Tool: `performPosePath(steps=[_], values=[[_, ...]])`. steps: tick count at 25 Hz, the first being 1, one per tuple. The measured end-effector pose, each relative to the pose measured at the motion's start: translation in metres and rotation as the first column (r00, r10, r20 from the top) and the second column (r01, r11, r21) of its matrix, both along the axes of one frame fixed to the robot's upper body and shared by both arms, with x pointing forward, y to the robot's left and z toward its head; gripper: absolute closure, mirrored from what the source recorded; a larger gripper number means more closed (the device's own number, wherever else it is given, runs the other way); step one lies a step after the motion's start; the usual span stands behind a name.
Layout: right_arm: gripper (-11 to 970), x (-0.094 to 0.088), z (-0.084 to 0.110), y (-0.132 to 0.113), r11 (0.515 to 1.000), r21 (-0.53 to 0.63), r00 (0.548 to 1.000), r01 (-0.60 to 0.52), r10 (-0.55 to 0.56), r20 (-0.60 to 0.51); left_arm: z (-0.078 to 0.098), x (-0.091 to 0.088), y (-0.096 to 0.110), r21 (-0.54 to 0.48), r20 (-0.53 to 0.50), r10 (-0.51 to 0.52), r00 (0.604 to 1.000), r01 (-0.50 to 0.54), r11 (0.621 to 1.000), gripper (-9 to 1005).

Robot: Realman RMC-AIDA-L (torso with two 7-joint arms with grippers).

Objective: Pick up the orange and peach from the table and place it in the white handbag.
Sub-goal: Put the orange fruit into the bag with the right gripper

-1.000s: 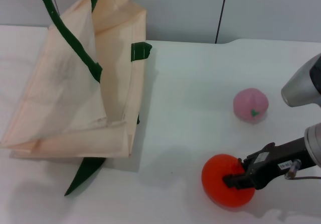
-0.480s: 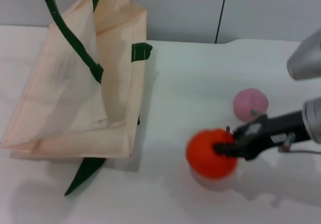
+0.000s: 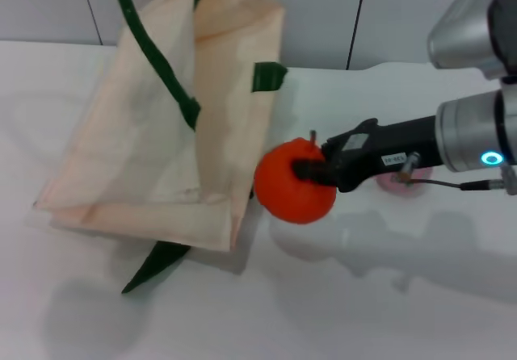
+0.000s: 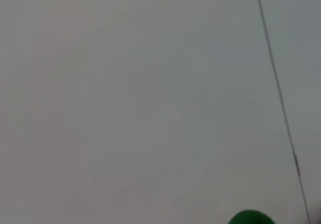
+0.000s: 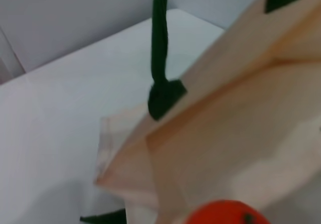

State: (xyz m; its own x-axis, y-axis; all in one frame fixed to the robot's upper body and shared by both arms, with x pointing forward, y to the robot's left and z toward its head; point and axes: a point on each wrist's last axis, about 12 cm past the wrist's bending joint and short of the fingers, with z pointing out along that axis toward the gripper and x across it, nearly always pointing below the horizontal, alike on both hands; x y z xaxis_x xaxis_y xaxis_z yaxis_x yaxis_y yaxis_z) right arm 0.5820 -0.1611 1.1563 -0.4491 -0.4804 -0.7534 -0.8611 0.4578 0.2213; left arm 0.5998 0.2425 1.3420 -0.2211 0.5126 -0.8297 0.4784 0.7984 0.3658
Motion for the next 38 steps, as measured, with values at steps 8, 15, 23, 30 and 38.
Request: performPosePath(steps=[8,15,23,30,38], values=[[789,0.022,-0.013,0.013,1.000,-0.005,0.999,-0.009,0.010,0.046,-0.002,0.000,-0.015,-0.007,-0.006,-0.042,0.999,0.042,0.999,887],[827,0.036,-0.016,0.019,1.000,0.008,0.996,-0.004,0.004,0.094,-0.005,-0.001,-0.029,-0.023,-0.004,-0.090,0.996,0.090,0.996,886],[867,0.035,-0.007,0.028,0.998,0.036,0.994,-0.042,0.038,0.103,-0.015,0.000,-0.031,-0.016,-0.033,-0.093,0.995,0.093,0.996,886],[886,0.036,0.003,0.036,0.997,0.044,0.987,-0.062,0.055,0.150,-0.012,0.000,-0.036,-0.020,-0.025,-0.113,0.993,0.113,0.993,886],[889,0.040,-0.006,0.043,0.997,0.023,0.986,-0.076,0.071,0.151,-0.011,-0.001,-0.050,-0.021,-0.015,-0.147,0.989,0.146,0.989,886]])
